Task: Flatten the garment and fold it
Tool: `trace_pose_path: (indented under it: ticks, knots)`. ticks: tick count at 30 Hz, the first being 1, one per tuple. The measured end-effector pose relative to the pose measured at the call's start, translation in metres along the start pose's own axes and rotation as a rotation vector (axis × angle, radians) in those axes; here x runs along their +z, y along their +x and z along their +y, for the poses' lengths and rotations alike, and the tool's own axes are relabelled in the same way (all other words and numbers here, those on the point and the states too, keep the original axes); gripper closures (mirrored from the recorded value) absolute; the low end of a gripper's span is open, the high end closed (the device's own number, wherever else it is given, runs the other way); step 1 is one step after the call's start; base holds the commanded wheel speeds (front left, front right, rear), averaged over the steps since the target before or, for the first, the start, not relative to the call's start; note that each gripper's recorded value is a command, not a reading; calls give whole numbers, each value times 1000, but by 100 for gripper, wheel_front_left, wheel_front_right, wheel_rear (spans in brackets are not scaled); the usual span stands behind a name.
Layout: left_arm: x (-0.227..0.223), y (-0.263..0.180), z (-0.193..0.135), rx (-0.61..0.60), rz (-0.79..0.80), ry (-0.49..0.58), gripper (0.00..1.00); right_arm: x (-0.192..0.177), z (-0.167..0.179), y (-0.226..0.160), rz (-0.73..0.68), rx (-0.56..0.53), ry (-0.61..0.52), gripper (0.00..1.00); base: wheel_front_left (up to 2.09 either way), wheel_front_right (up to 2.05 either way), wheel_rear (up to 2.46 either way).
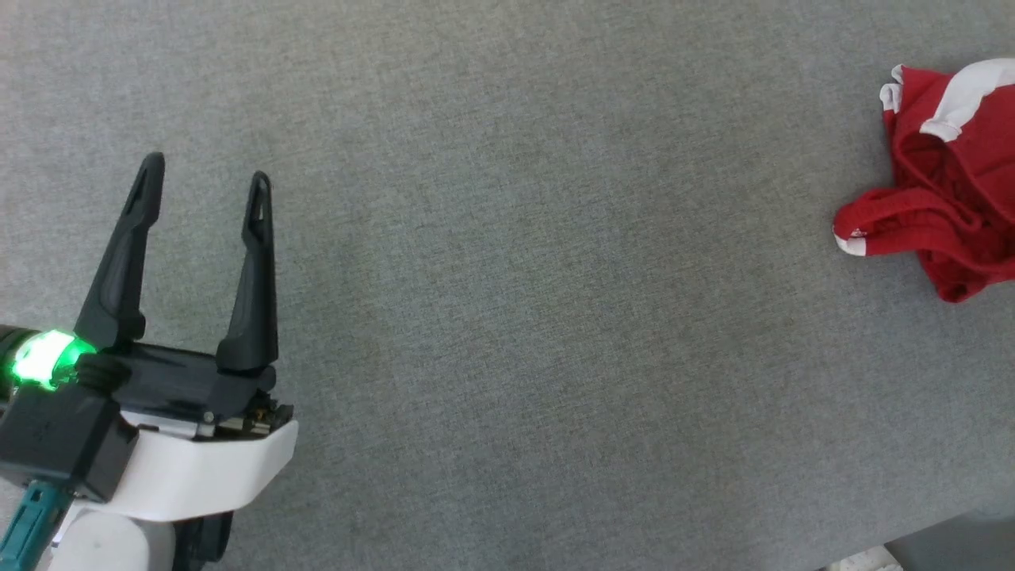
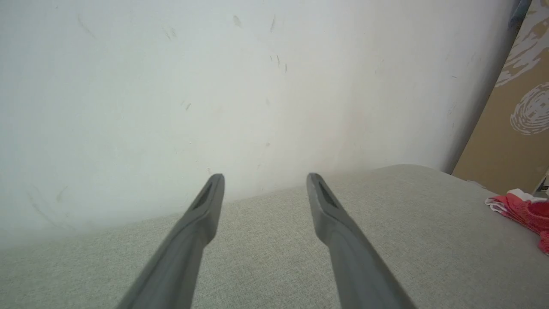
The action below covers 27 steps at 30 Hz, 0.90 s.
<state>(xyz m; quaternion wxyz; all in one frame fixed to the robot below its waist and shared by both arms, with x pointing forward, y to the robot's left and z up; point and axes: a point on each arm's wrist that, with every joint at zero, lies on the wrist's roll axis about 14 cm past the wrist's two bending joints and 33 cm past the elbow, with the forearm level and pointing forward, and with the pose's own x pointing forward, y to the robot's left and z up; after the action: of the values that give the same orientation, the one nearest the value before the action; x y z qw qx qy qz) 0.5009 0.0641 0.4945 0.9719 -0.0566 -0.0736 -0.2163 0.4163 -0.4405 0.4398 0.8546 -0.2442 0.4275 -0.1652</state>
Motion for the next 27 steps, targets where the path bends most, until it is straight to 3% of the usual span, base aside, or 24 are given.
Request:
trace_pose_path:
  ticks: [9,20,27]
  knots:
    - [14,-6,6,44,-47,38,0,10,-13,-10,-79,-26,48,0,0,0,0]
    - [39,-30,7,131,-79,20,0,37,-16,-44,-312,-35,266,0,0,0,0]
    - [65,-60,11,208,-104,3,0,62,6,-84,-514,22,389,0,0,0,0]
